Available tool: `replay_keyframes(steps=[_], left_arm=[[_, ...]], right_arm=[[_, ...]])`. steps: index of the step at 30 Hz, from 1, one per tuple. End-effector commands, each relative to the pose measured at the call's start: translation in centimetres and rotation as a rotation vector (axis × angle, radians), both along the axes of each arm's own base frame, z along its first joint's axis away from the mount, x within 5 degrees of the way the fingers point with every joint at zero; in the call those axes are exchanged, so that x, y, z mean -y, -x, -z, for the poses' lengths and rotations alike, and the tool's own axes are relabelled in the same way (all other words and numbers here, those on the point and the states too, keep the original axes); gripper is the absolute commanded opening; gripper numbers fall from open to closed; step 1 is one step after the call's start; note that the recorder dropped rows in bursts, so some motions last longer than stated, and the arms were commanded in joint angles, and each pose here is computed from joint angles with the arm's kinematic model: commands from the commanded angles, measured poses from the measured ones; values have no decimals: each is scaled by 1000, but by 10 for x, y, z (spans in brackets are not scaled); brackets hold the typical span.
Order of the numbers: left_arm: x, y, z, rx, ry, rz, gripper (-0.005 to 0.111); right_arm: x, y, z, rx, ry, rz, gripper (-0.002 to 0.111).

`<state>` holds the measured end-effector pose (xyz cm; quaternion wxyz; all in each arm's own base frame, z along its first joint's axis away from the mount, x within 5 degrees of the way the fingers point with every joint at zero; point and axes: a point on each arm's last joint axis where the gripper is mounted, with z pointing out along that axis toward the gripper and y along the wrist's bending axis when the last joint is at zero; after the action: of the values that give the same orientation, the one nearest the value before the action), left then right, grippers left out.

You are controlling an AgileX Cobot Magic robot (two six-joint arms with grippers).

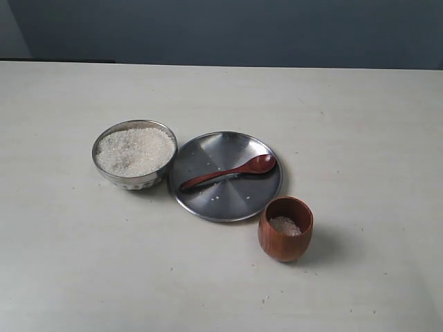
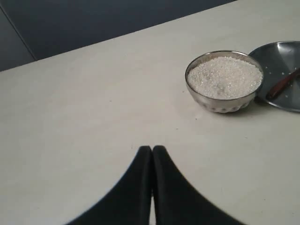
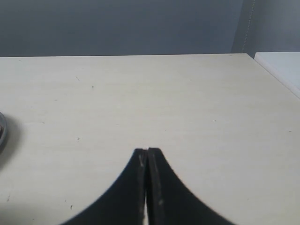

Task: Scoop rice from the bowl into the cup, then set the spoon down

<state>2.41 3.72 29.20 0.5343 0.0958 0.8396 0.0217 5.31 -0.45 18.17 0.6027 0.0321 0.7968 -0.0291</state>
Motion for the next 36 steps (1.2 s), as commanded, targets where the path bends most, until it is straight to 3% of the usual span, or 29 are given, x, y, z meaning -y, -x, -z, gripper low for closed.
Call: replay_keyframes(steps=[1, 7, 14, 36], left_arm=[[5, 0, -7, 164, 28, 86, 0], [26, -5, -3, 245, 131, 241, 0], [45, -17, 26, 294, 149, 337, 0], [45, -20, 31, 309, 119, 300, 0]], right_arm=[[0, 0, 1, 4, 4, 3, 0], [0, 0, 1, 4, 4, 3, 0], [0, 0, 1, 4, 4, 3, 0], [0, 0, 1, 4, 4, 3, 0]])
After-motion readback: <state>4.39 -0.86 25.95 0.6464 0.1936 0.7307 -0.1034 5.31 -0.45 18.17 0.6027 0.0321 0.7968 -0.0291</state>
